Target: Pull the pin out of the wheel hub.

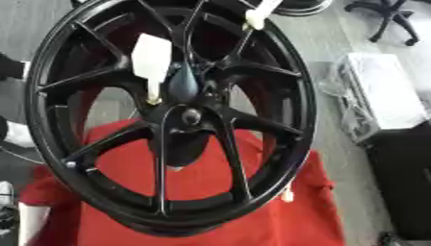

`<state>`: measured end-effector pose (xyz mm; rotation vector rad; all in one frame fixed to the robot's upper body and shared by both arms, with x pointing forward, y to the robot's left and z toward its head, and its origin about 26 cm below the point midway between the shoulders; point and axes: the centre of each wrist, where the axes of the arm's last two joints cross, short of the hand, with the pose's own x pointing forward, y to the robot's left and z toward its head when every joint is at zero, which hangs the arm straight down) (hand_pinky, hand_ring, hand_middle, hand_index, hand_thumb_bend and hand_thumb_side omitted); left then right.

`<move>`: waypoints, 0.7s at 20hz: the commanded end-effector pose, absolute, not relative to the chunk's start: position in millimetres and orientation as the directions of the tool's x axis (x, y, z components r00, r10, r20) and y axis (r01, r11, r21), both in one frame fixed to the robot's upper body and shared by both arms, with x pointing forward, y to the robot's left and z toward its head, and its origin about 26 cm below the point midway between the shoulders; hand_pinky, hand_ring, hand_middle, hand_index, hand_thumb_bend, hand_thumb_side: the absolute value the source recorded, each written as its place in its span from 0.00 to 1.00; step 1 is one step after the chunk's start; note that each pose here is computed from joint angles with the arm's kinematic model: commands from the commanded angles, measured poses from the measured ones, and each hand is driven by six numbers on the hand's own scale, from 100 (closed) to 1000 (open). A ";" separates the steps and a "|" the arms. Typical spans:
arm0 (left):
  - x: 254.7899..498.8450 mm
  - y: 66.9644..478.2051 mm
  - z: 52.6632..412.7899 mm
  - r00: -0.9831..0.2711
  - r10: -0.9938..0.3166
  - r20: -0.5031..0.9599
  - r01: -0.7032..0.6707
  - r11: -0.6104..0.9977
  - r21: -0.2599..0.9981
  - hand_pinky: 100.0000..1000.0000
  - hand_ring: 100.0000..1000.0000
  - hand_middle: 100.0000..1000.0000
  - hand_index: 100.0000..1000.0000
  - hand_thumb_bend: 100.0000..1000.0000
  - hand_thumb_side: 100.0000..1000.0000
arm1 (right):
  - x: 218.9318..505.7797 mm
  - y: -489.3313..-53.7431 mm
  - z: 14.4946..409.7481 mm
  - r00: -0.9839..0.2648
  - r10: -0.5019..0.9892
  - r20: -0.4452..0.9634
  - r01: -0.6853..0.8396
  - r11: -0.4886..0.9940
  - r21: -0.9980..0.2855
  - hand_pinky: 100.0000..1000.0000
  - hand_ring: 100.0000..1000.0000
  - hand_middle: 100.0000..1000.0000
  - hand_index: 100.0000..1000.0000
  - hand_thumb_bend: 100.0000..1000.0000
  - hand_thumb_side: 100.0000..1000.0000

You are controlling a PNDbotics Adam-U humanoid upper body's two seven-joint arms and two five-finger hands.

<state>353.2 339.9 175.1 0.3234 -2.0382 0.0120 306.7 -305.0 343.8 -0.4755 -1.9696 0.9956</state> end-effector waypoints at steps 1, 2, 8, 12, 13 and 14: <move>351.4 345.1 185.7 -0.462 -0.242 0.854 -0.254 0.958 0.134 0.61 0.86 0.76 0.80 0.11 0.84 | 285.3 -335.3 356.2 -0.538 0.674 0.506 0.151 0.668 -0.728 0.70 0.40 0.13 0.33 0.00 0.00; 351.2 345.4 186.0 -0.463 -0.241 0.853 -0.257 0.957 0.131 0.61 0.86 0.76 0.80 0.11 0.84 | 282.0 -343.5 349.0 -0.517 0.677 0.524 0.188 0.687 -0.701 0.70 0.40 0.13 0.33 0.00 0.00; 351.0 346.5 187.8 -0.470 -0.241 0.849 -0.265 0.956 0.125 0.61 0.86 0.76 0.80 0.11 0.84 | 265.9 -379.1 296.5 -0.359 0.724 0.589 0.353 0.690 -0.632 0.73 0.43 0.18 0.37 0.00 0.00; 351.3 345.9 189.2 -0.475 -0.238 0.847 -0.265 0.957 0.120 0.61 0.86 0.76 0.80 0.11 0.84 | 254.4 -397.6 250.7 -0.207 0.770 0.603 0.430 0.626 -0.651 0.78 0.52 0.31 0.50 0.00 0.02; 351.3 345.8 189.4 -0.476 -0.238 0.847 -0.265 0.957 0.119 0.61 0.86 0.76 0.80 0.11 0.84 | 251.6 -400.3 241.2 -0.178 0.772 0.610 0.439 0.617 -0.654 0.79 0.54 0.34 0.53 0.00 0.02; 351.4 345.6 189.6 -0.477 -0.237 0.846 -0.264 0.957 0.120 0.61 0.86 0.76 0.80 0.10 0.84 | 249.2 -402.1 232.5 -0.157 0.769 0.619 0.439 0.616 -0.654 0.83 0.59 0.40 0.59 0.00 0.00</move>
